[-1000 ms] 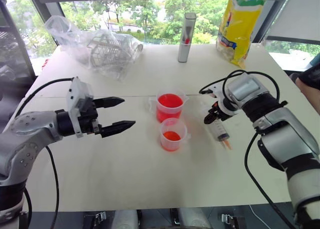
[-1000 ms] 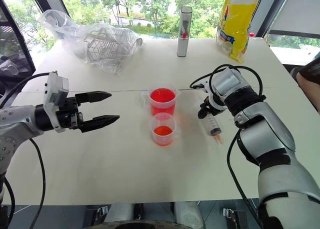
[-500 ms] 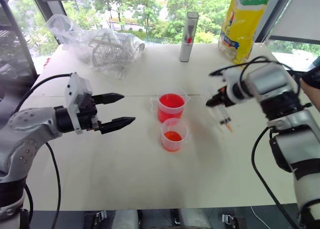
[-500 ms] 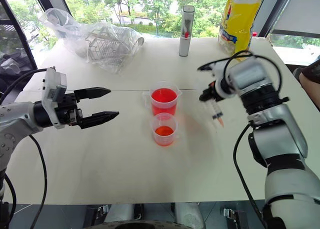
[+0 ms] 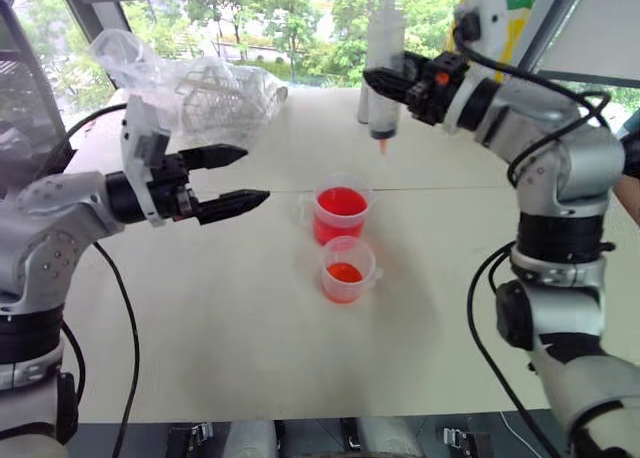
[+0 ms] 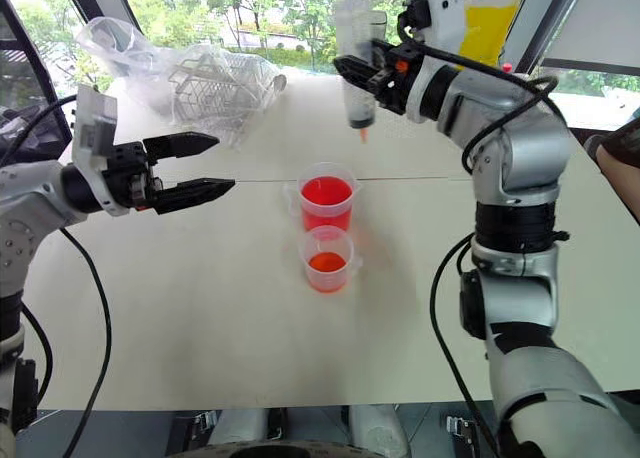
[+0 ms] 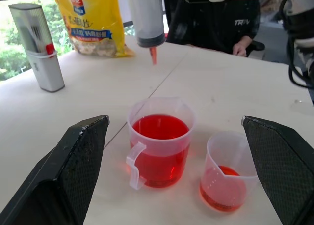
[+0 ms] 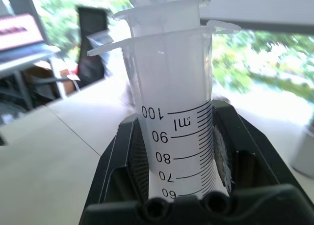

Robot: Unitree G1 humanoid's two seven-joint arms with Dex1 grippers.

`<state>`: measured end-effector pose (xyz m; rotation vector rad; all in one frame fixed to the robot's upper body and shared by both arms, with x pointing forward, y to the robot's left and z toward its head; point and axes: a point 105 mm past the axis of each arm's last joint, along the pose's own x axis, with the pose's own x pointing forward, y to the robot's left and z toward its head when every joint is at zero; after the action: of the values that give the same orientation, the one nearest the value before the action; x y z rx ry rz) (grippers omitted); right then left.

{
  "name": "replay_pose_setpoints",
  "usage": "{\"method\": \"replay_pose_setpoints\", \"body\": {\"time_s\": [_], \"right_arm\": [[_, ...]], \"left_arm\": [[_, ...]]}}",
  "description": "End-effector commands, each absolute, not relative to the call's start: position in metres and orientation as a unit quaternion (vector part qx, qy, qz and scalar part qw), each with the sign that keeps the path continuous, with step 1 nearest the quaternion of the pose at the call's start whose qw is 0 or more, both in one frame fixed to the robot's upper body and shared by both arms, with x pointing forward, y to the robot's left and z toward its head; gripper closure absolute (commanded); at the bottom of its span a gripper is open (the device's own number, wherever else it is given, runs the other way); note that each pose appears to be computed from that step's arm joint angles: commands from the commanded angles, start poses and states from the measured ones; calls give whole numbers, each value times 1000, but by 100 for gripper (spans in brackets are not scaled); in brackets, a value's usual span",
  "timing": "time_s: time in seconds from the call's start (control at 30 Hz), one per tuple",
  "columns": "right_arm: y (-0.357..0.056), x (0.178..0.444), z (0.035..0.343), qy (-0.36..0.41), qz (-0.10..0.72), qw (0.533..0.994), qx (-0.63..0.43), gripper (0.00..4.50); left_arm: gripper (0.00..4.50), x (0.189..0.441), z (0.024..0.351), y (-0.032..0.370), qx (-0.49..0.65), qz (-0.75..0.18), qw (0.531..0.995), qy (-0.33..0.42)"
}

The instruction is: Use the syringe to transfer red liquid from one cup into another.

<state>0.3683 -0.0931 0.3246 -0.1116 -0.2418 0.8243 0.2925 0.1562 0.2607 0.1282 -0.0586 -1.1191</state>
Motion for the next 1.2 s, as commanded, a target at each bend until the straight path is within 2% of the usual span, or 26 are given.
{"method": "replay_pose_setpoints", "body": {"time_s": [0.03, 0.17, 0.4, 0.87, 1.2], "right_arm": [[-85, 351, 330, -171, 428, 887, -36, 312], [-76, 345, 303, -165, 447, 879, -25, 312], [-72, 349, 257, -148, 444, 883, -23, 312], [-62, 353, 226, -144, 447, 881, -50, 312], [-59, 349, 226, -151, 456, 875, -63, 312]], "left_arm": [[0, 293, 273, 158, 74, -533, 842, -42], [0, 295, 277, 158, 78, -538, 838, -43], [0, 308, 281, 150, 92, -549, 830, -38], [0, 371, 300, 113, 117, -547, 827, -63], [0, 385, 301, 89, 118, -580, 804, -63]]}}
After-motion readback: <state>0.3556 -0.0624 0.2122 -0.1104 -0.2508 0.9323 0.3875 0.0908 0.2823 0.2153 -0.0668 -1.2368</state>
